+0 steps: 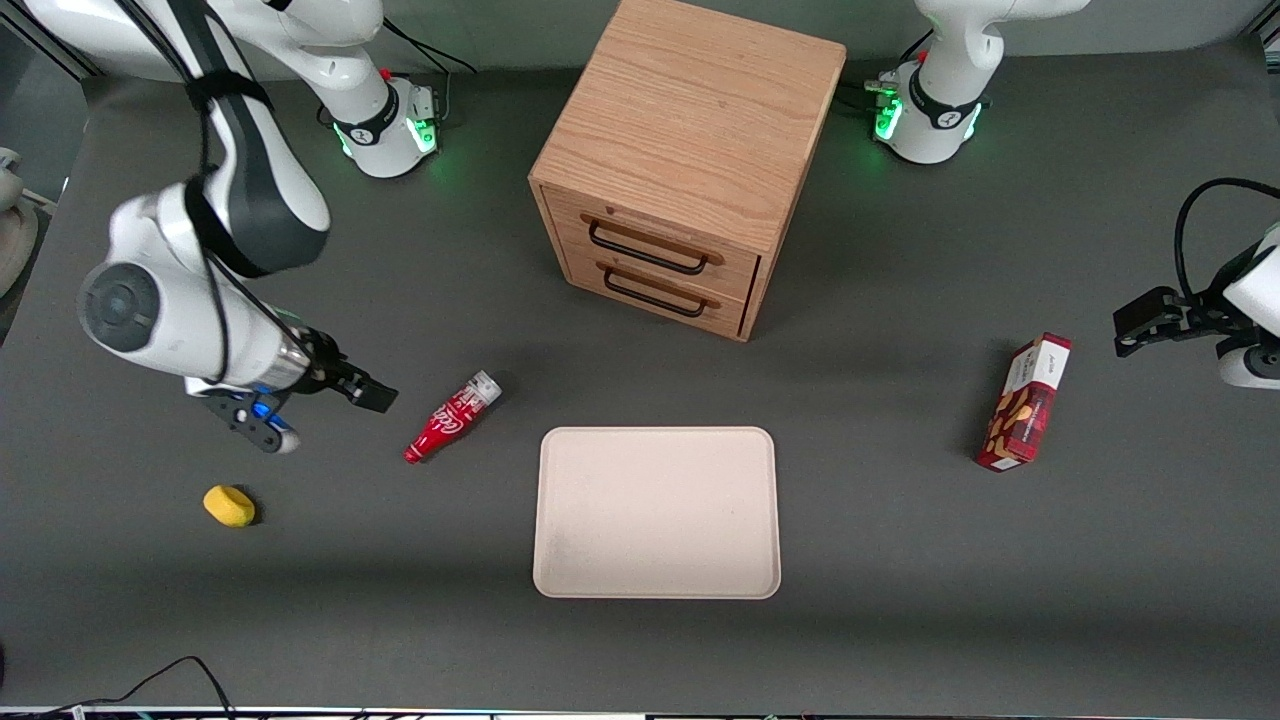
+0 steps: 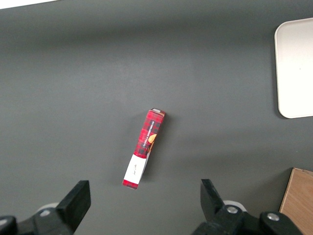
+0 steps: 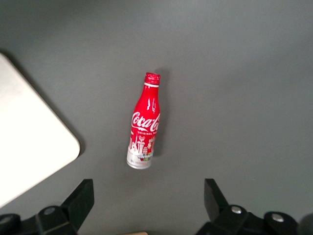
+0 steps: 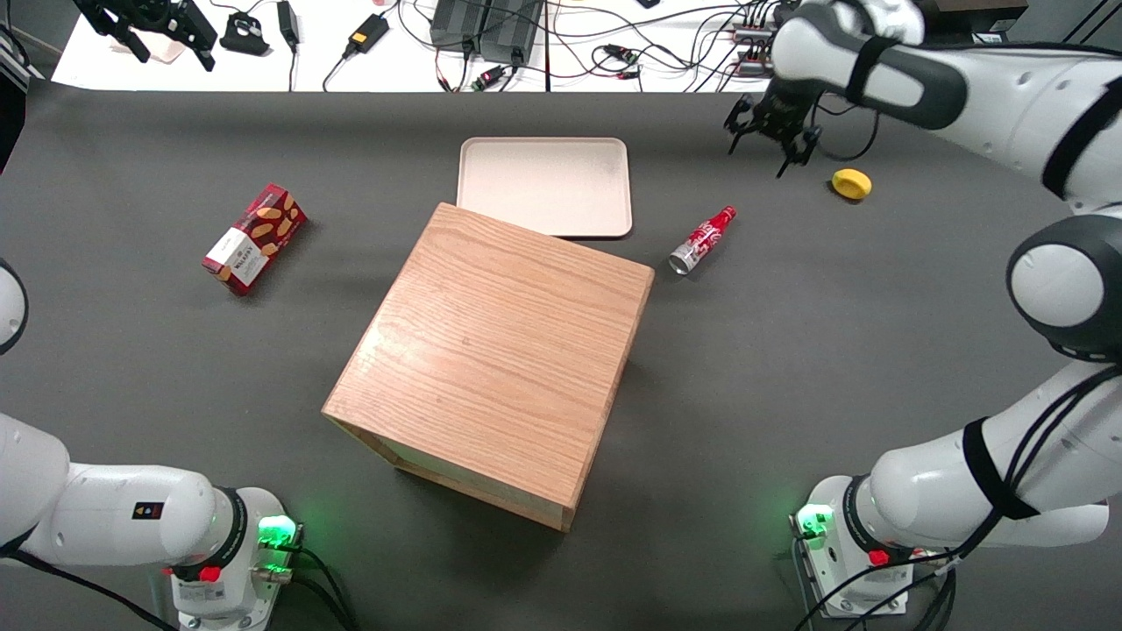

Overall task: Place coke bottle on tray
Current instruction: 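Move the right gripper down toward the red Coca-Cola bottle, then close the right gripper around the bottle's body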

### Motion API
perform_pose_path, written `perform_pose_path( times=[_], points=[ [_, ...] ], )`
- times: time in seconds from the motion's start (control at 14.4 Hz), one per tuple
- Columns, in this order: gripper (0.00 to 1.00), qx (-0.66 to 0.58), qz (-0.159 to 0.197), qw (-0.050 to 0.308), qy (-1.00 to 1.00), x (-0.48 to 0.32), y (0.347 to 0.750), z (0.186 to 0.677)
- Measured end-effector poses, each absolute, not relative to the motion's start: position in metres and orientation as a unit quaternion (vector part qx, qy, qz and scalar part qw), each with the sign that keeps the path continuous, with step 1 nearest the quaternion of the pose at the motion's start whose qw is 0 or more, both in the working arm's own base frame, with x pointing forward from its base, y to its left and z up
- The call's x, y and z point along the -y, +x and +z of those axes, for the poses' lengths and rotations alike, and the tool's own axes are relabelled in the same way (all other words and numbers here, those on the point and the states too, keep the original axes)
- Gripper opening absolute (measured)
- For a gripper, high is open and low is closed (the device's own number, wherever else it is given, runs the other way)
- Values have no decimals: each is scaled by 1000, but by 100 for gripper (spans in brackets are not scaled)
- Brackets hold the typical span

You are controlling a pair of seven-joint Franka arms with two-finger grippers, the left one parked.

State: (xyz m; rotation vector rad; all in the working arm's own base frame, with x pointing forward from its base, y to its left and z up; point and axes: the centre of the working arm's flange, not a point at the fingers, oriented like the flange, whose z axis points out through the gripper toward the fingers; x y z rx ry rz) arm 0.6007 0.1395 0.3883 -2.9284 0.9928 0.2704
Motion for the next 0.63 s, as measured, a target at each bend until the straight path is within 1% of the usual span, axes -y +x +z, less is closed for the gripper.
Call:
perform_pose_path(
  times=[0.07, 0.21, 0.35, 0.63],
  points=[
    [100, -335, 88, 14, -938, -146, 599, 368],
    [100, -358, 86, -9, -930, -159, 592, 332],
    [100, -366, 95, -21, -926, -168, 586, 306],
    [100, -378, 90, -6, -921, -159, 582, 260]
  ],
)
